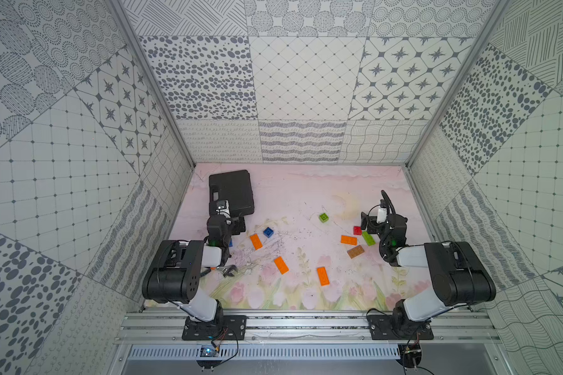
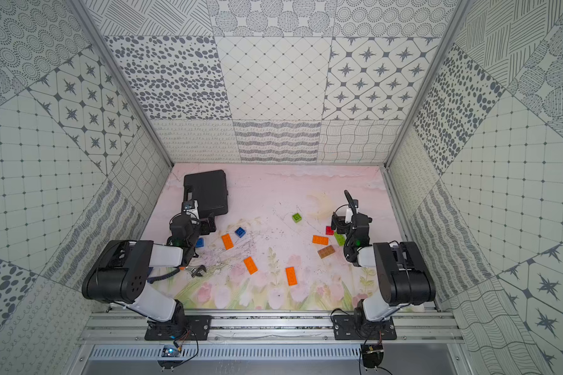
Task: Assemble the number 5 with lego
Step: Move the lego brick at the center of the board, then pick up the lego brick from the center of the board.
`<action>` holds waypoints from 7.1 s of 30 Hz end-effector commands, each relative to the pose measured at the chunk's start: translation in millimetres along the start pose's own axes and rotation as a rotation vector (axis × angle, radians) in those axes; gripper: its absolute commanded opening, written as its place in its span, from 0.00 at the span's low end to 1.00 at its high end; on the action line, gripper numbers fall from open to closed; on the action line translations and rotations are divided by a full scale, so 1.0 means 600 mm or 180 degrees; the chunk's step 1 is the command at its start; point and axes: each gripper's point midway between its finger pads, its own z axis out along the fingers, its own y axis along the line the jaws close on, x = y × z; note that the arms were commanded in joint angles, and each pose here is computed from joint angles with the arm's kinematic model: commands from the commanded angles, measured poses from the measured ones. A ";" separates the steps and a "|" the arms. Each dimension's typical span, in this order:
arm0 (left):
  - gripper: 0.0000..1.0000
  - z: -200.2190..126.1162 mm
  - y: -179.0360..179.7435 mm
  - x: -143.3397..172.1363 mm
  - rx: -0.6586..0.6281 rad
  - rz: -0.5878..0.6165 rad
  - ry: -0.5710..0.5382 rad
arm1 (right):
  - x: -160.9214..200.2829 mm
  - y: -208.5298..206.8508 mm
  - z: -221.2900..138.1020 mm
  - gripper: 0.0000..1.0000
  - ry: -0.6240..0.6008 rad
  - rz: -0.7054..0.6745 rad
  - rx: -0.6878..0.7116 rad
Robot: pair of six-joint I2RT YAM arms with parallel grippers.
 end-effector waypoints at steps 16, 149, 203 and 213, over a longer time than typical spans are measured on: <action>0.99 0.002 -0.001 -0.012 0.0034 0.0034 -0.0055 | -0.034 -0.005 0.002 0.99 -0.0208 0.0037 0.0031; 0.99 -0.326 -0.586 0.096 0.2463 -0.0252 0.2516 | 0.114 0.161 -0.136 0.76 0.2931 0.0960 -0.0630; 0.99 -0.320 -0.497 0.053 0.1966 -0.0269 0.1915 | 0.210 0.255 -0.255 0.86 0.3601 -0.0028 -0.0808; 0.99 -0.319 -0.480 0.051 0.1870 -0.0344 0.1839 | 0.230 0.256 -0.260 0.80 0.3564 -0.0568 -0.0421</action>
